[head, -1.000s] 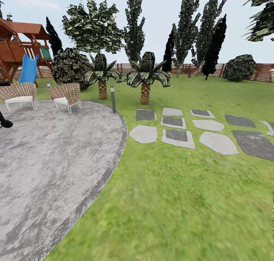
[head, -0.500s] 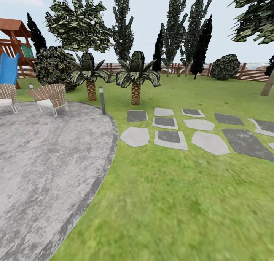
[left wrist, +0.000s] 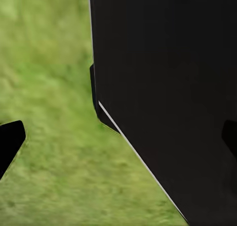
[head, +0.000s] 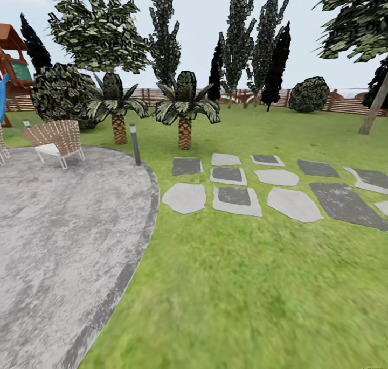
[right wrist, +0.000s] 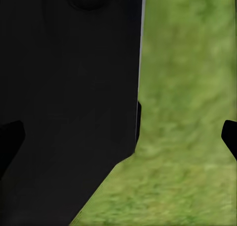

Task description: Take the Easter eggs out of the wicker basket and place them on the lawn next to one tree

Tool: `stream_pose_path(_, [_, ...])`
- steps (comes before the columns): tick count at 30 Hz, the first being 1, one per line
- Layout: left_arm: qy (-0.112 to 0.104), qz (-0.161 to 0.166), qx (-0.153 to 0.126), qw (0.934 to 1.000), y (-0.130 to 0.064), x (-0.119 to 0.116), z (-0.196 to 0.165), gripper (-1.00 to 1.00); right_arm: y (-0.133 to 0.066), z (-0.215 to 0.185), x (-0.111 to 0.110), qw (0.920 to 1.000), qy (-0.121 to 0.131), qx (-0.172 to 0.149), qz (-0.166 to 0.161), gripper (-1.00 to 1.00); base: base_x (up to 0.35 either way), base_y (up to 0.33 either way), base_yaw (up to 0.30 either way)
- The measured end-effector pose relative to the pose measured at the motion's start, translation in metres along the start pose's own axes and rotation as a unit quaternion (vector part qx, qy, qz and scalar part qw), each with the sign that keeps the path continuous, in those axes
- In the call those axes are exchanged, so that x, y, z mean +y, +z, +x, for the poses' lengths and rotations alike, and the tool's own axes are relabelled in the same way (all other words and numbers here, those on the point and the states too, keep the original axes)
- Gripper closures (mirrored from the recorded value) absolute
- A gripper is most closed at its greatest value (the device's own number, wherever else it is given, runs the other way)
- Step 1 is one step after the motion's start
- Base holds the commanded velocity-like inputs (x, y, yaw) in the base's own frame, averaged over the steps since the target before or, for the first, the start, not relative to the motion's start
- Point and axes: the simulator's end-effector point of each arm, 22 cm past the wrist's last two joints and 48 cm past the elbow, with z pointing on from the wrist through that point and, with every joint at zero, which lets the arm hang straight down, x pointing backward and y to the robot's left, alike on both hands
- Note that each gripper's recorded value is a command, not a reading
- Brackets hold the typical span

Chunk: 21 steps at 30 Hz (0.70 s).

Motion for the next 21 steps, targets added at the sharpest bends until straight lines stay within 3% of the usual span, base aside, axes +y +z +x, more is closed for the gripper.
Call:
stream_pose_path(6, [0.000,0.000,0.001,1.0000,-0.0001,-0.0001,0.0010,-1.00,0.0000,0.0010,0.0000,1.0000,0.000,0.001,0.000,-1.00,0.330,0.000,-0.132])
stream_pose_path(21, [0.000,0.000,0.001,1.0000,-0.0001,0.0000,0.0012,-1.00,0.0000,0.0019,0.0003,1.0000,0.000,0.003,0.000,-1.00,0.330,0.000,-0.004])
